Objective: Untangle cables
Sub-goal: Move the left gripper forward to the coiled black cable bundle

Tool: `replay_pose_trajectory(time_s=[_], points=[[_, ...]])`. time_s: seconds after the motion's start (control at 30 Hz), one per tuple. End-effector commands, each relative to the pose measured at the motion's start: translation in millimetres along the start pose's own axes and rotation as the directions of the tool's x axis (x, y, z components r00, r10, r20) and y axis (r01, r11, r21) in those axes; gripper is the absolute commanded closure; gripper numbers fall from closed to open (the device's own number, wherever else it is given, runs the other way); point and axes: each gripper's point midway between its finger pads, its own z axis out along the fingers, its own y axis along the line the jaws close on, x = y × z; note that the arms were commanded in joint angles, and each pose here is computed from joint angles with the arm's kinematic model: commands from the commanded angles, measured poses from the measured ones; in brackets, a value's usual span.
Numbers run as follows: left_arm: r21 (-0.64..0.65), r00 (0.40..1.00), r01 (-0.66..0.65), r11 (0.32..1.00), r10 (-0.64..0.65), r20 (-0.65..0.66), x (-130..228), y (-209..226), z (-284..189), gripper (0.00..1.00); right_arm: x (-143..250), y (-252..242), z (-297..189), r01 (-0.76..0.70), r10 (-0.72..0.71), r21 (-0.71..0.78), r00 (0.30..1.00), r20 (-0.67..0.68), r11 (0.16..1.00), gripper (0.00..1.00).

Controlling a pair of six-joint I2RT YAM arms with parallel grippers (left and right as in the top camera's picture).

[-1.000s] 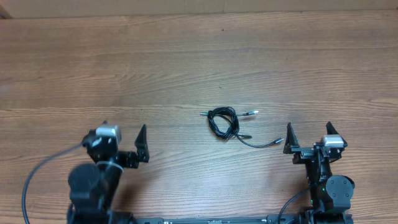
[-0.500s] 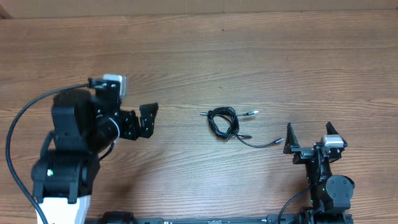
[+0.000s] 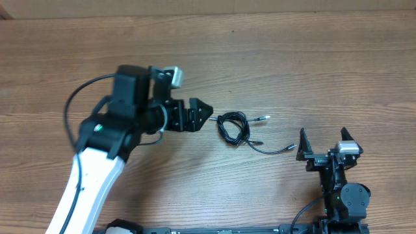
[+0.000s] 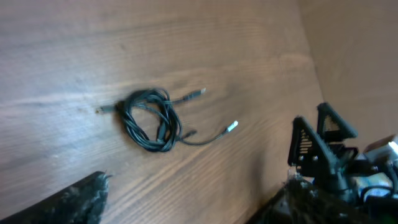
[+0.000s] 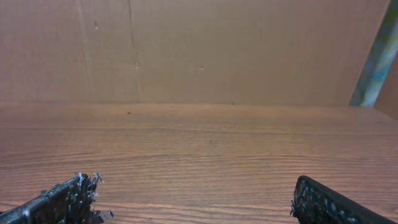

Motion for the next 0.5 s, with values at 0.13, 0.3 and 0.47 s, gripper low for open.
replay_pose_trajectory(time_s=[0.13,0.3,0.47], points=[[-0.240,0.939,0.324,0.915,-0.342,-0.038,14,36,60,0.12,1,0,0,0.007,-0.007,-0.001,1.000,0.006,1.000,0.00],[-0.428,0.913,0.379,0.821,-0.406,0.031,31,60,100,0.22,1,0,0,0.007,-0.007,-0.001,1.000,0.006,1.000,0.00],[-0.485,0.894,0.410,0.772,-0.445,0.046,46,66,131,0.28,1,0,0,0.007,-0.007,-0.001,1.000,0.006,1.000,0.00]])
